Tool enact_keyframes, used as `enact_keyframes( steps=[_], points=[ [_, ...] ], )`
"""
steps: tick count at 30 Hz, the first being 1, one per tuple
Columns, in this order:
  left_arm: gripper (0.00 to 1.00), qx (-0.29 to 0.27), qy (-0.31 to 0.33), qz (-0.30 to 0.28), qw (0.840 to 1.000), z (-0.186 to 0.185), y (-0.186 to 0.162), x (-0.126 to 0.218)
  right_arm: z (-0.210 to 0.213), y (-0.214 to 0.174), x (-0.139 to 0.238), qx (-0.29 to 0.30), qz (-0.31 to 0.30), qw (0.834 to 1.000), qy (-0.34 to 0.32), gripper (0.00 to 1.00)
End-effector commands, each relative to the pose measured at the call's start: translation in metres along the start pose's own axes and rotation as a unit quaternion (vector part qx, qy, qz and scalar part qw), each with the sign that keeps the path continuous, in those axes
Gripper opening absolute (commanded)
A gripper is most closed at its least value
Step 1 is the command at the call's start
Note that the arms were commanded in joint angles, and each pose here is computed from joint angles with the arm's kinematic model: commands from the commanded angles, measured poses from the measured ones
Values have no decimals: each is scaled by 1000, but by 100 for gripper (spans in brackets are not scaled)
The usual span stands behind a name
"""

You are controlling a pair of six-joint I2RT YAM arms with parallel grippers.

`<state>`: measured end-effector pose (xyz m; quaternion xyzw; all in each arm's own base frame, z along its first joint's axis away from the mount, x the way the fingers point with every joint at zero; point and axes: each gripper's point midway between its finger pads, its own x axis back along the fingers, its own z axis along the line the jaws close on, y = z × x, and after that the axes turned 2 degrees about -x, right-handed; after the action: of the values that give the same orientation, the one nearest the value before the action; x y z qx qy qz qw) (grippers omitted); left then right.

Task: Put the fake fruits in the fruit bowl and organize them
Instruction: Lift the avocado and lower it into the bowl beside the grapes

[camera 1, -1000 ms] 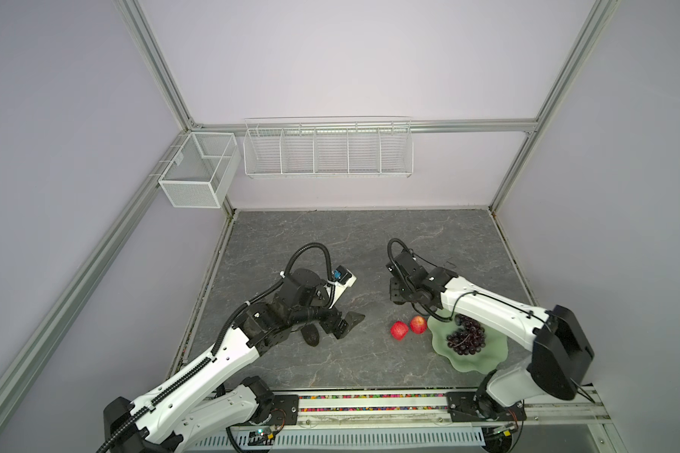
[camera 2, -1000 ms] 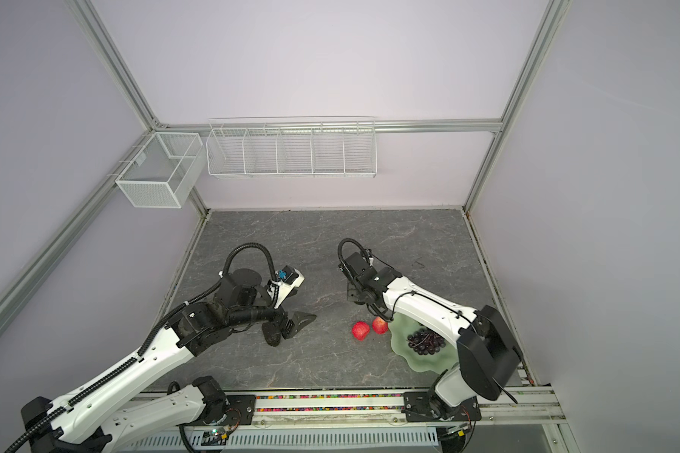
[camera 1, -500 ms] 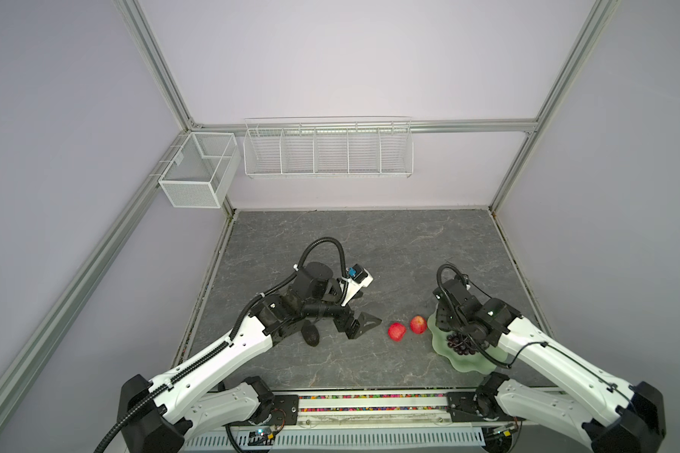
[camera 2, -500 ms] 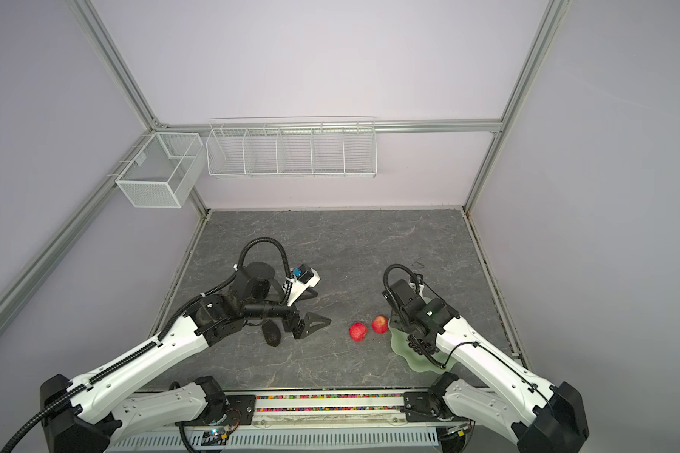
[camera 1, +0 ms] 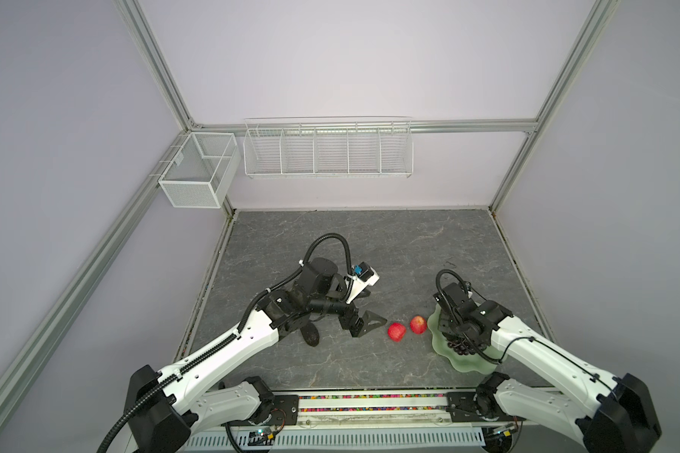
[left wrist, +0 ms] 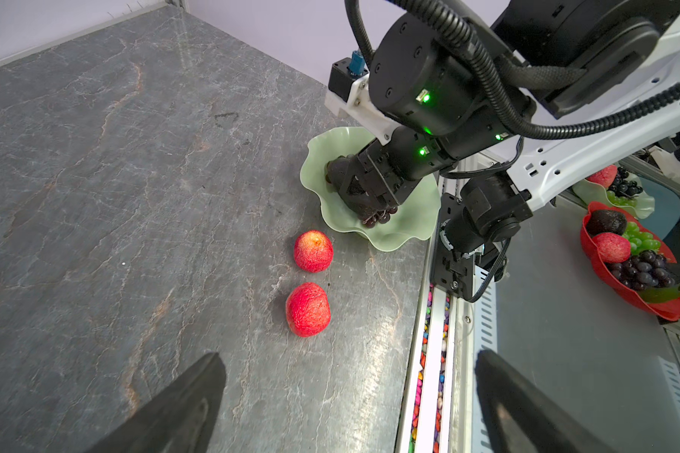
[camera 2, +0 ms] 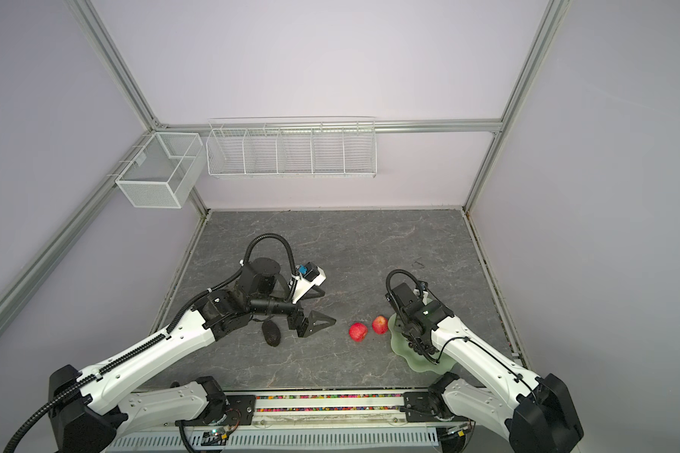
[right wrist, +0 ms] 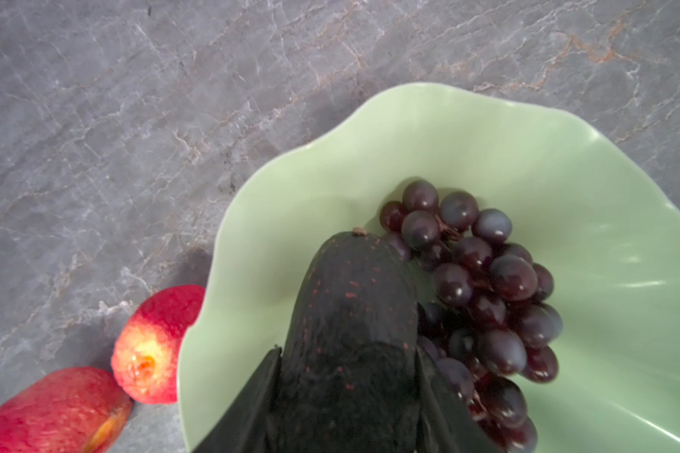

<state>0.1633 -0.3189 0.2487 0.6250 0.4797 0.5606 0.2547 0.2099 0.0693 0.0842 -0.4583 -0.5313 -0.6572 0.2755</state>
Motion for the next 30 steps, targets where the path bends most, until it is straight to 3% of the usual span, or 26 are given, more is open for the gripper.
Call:
enact_keyframes(
  steps=[1,12,30],
  points=[
    [99,-16,-12,-1,1000,-3,-1,-3,6,6,-6,-4,-2,1000,8,39],
    [99,-22,-2,1,1000,-1,-2,-1,10,2,-29,0,22,1000,-2,41],
    [99,-22,-4,1,1000,-3,-2,0,-5,9,-11,7,9,1000,-24,66]
  ],
)
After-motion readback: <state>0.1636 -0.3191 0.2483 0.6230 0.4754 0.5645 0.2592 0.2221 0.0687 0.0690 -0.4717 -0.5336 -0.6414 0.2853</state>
